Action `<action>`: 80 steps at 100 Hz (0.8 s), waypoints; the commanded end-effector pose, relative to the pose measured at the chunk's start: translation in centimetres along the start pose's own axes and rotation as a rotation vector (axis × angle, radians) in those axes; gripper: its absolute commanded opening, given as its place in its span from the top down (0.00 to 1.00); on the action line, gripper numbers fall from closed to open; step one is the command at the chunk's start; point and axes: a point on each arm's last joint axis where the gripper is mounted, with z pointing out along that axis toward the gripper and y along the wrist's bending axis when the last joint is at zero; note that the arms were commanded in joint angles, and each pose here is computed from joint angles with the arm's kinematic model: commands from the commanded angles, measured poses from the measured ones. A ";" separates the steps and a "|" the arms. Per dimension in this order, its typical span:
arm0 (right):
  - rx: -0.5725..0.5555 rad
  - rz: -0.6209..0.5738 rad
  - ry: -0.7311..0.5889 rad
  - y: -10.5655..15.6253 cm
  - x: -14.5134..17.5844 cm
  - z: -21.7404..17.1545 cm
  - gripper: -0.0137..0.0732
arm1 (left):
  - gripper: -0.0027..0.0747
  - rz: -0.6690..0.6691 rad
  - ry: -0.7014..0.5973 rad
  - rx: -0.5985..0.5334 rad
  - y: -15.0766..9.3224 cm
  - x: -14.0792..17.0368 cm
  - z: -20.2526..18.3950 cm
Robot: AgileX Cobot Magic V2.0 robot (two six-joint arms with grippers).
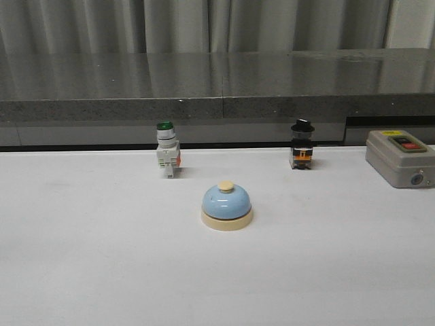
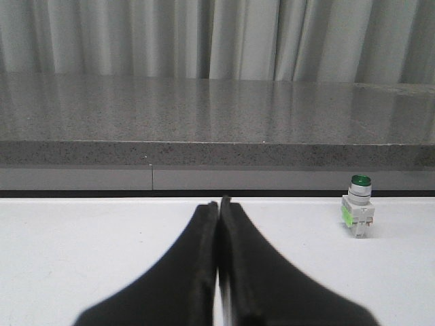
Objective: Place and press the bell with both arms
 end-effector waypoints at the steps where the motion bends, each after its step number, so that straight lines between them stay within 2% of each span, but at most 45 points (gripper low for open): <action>1: 0.007 0.001 -0.090 0.0 -1.2 -0.5 0.91 | 0.99 -0.007 -0.072 0.005 0.0 0.4 -0.1; 30: 0.008 -0.003 -0.089 0.0 -1.2 -0.4 0.91 | 0.99 -0.007 -0.072 0.005 0.0 0.4 -0.1; 41: 0.026 -0.022 -0.145 -0.2 -0.6 -0.7 0.91 | 0.99 -0.007 -0.072 0.005 0.0 0.4 -0.1; 58: 0.050 -0.040 -0.315 -0.5 2.5 -2.0 0.91 | 0.99 -0.007 -0.072 0.005 0.0 0.4 -0.1; 80: 0.073 -0.041 -0.458 -1.0 7.9 -2.1 0.91 | 0.99 -0.007 -0.072 0.005 0.0 0.4 -0.1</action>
